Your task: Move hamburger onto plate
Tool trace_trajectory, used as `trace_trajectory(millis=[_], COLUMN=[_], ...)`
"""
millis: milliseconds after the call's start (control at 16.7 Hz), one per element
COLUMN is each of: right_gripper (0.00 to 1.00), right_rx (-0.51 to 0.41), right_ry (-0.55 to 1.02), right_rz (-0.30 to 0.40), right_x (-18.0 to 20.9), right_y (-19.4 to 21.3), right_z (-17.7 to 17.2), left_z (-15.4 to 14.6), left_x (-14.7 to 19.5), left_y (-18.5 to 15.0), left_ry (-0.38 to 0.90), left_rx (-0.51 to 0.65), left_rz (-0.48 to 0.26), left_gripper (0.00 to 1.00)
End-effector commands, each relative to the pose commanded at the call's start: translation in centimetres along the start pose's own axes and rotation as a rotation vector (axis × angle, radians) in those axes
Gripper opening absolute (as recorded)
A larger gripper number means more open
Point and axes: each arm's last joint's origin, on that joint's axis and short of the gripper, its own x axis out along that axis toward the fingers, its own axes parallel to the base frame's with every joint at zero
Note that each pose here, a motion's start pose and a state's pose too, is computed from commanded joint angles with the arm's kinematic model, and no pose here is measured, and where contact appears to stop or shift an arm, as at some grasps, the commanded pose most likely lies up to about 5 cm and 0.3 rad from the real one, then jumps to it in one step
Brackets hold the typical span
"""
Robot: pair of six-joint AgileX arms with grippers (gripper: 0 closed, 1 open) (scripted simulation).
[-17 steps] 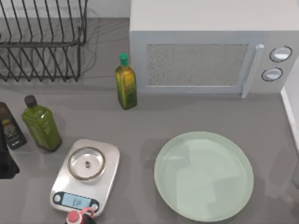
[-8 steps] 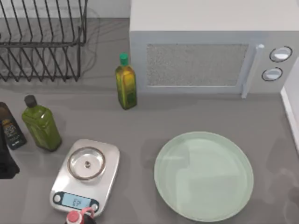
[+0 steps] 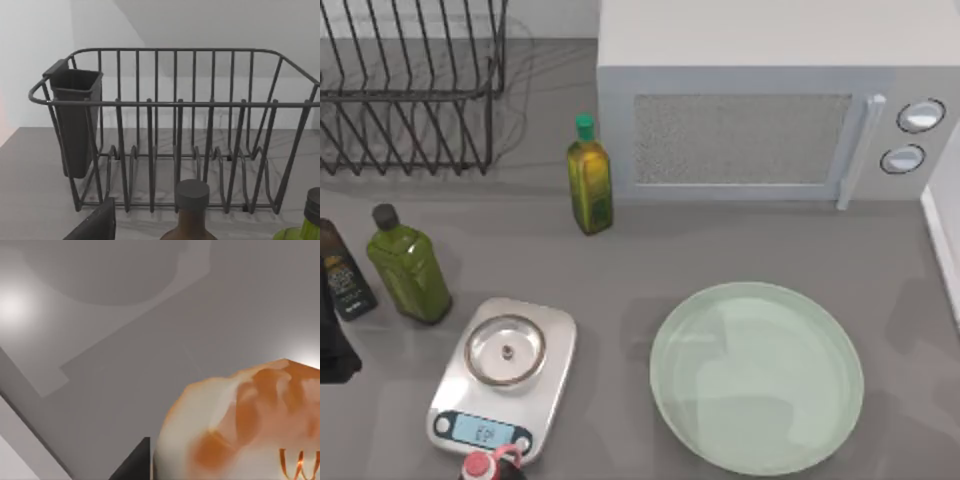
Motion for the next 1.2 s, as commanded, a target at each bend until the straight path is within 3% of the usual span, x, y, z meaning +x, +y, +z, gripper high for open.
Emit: trace_trajectory(millis=[300,540,780,1200], right_gripper=[0.0,0.0,0.0,0.0], right_rx=[0.017,0.123,0.306,0.743], right_ry=[0.003,0.01,0.029,0.064], right_rz=[0.004,0.007,0.014,0.005], right_x=[0.0,-0.4,-0.2,1.5], right_y=[-0.2,-0.8,-0.9,2.1], right_z=[0.5,3.2,7.6,16.6], left_z=[0.0,0.0,0.0,0.0], left_x=[0.0,0.0,0.0,0.0], left_y=[0.0,0.0,0.0,0.0], left_ry=[0.0,0.0,0.0,0.0], left_rx=[0.0,0.0,0.0,0.0], left_rz=[0.0,0.0,0.0,0.0], left_gripper=[1.0,1.0,1.0,1.0])
